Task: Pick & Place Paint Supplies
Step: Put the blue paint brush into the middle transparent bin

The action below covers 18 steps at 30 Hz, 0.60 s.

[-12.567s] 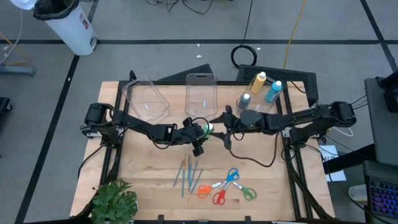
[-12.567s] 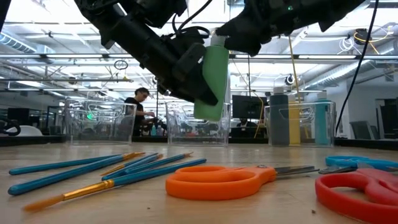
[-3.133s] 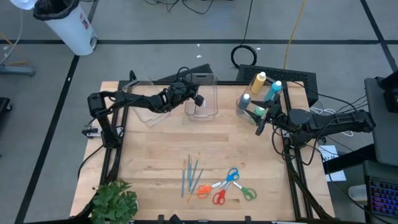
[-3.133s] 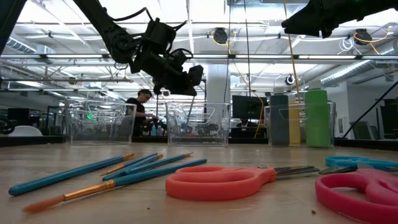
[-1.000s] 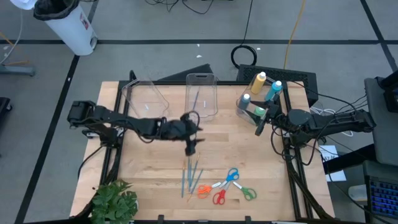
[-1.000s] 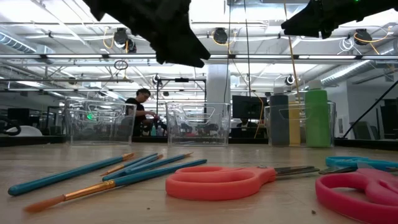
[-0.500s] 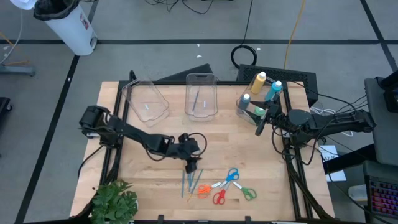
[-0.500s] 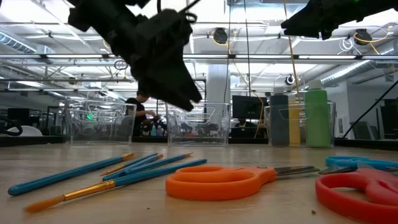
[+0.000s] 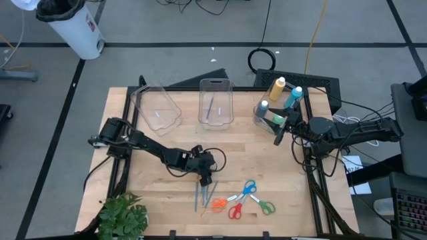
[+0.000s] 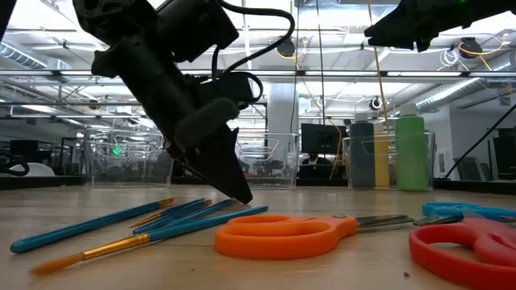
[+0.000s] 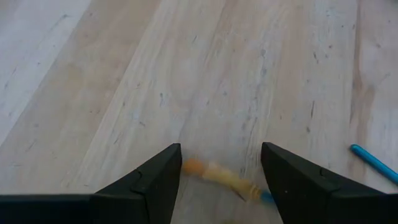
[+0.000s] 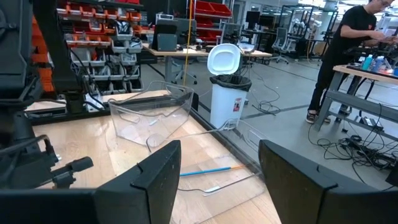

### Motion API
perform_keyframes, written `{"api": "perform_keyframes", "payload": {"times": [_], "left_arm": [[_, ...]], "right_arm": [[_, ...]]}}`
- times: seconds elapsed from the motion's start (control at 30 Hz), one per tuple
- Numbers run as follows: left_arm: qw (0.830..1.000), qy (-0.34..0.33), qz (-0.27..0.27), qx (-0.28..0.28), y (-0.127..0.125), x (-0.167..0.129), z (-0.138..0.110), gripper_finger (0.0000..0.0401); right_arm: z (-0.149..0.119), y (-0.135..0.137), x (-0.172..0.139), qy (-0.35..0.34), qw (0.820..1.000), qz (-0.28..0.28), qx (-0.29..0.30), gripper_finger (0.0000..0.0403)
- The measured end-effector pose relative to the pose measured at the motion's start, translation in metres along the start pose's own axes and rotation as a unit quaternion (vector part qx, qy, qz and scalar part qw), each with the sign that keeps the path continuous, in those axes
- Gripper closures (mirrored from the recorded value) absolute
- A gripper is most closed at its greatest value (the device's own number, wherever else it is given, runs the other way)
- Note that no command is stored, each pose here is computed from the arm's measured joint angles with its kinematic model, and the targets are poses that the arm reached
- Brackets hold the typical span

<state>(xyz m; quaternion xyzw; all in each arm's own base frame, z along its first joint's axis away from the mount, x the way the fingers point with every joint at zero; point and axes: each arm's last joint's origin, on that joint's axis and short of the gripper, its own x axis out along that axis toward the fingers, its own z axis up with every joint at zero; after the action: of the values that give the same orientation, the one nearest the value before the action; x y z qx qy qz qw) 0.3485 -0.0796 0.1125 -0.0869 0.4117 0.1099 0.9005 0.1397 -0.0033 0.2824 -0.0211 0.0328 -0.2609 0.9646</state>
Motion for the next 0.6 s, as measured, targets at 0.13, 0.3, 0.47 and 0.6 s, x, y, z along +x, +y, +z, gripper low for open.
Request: {"api": "perform_keyframes", "payload": {"times": [0.13,0.3,0.47,0.6], "left_arm": [[1.0,0.02,0.018,0.002,0.002,0.002,-0.005,0.0171],[0.999,0.045,0.03,0.003,0.003,0.002,-0.01,0.0178],[0.998,0.053,0.04,-0.011,0.005,0.002,-0.012,0.0223],[0.997,0.056,0.045,-0.027,0.006,0.002,-0.013,0.0273]], "right_arm": [[0.0,0.0,0.0,0.0,1.0,0.0,-0.003,0.0193],[0.0,0.0,0.0,0.0,1.0,0.0,-0.004,0.0193],[0.0,0.0,0.0,0.0,1.0,0.0,0.003,0.0193],[0.0,0.0,0.0,0.0,1.0,0.0,0.004,0.0193]]}}
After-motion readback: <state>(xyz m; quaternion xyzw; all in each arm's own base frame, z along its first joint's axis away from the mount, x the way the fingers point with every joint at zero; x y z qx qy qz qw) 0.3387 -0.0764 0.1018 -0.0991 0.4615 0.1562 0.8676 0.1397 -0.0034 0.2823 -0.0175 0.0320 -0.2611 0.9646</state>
